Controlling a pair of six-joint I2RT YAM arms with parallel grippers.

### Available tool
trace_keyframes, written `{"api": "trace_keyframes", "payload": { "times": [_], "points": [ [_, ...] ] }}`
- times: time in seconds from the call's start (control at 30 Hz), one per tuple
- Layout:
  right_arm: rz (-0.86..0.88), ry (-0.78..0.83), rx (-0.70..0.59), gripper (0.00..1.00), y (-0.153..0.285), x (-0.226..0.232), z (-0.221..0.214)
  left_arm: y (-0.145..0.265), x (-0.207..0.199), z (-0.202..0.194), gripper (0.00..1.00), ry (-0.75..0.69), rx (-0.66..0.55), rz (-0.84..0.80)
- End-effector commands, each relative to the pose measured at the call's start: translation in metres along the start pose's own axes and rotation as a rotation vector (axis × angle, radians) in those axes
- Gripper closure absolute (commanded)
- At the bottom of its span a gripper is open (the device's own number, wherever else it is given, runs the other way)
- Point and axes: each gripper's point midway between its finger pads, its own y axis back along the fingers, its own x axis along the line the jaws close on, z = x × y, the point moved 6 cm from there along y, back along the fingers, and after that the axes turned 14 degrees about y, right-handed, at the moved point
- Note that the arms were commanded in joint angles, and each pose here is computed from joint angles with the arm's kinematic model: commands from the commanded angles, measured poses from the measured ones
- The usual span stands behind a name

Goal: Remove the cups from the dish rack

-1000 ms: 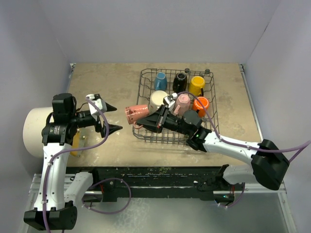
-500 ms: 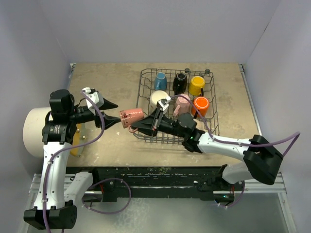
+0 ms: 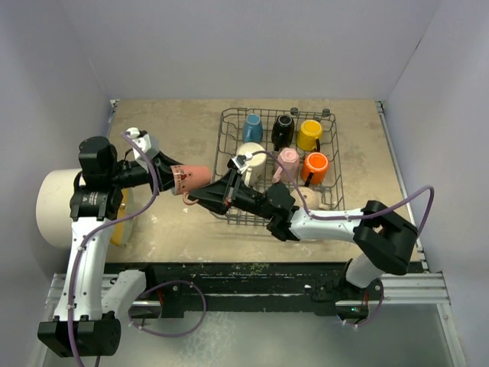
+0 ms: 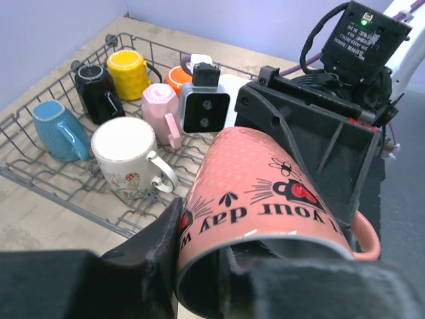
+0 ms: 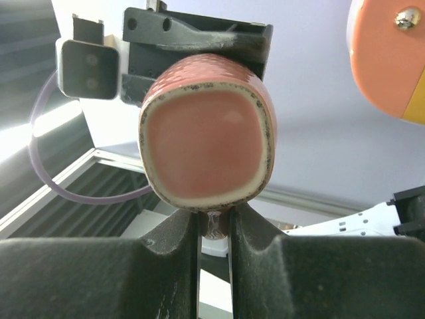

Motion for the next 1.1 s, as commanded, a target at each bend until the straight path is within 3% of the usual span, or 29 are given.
{"api": "trace_keyframes", "payload": {
  "times": [0.0,0.07,0.1,0.2,0.27,0.3,0.33,0.53,0.67,0.9,1.07],
  "points": [
    [0.138,0.015,-0.043,1.0,0.004,0.037,0.003,0.002,-0.011,0.009,0.9,-0.056,-0.018,-0.049],
    [0.086,0.003,-0.045,0.93,0.01,0.028,0.002,0.001,-0.008,0.007,1.0,-0.045,-0.008,-0.037],
    [0.069,-0.004,-0.05,0.87,0.013,0.028,0.002,0.001,-0.005,0.006,1.0,-0.038,-0.005,-0.021],
    [-0.03,0.016,-0.072,0.43,0.022,0.021,0.009,0.001,0.011,0.004,1.0,-0.026,0.0,0.081],
    [-0.134,0.05,-0.078,0.19,0.029,0.014,0.018,0.003,0.033,0.004,1.0,-0.013,0.002,0.241],
    [-0.198,0.068,-0.085,0.07,0.035,0.01,0.024,0.004,0.046,0.003,1.0,-0.003,0.009,0.328],
    [-0.266,0.093,-0.091,0.01,0.041,0.007,0.03,0.004,0.059,0.001,1.0,0.015,0.027,0.412],
    [-0.726,0.259,-0.174,0.0,0.104,-0.001,0.076,-0.017,0.135,-0.023,1.0,0.198,0.291,0.782],
    [-0.959,0.351,-0.223,0.0,0.146,0.007,0.094,-0.037,0.182,-0.031,1.0,0.257,0.416,0.914],
    [-1.31,0.48,-0.239,0.0,0.198,0.02,0.103,-0.07,0.256,-0.038,1.0,0.274,0.504,1.004],
    [-1.458,0.498,-0.19,0.0,0.224,0.01,0.097,-0.09,0.295,-0.056,1.0,0.284,0.561,1.011]
  ]
}}
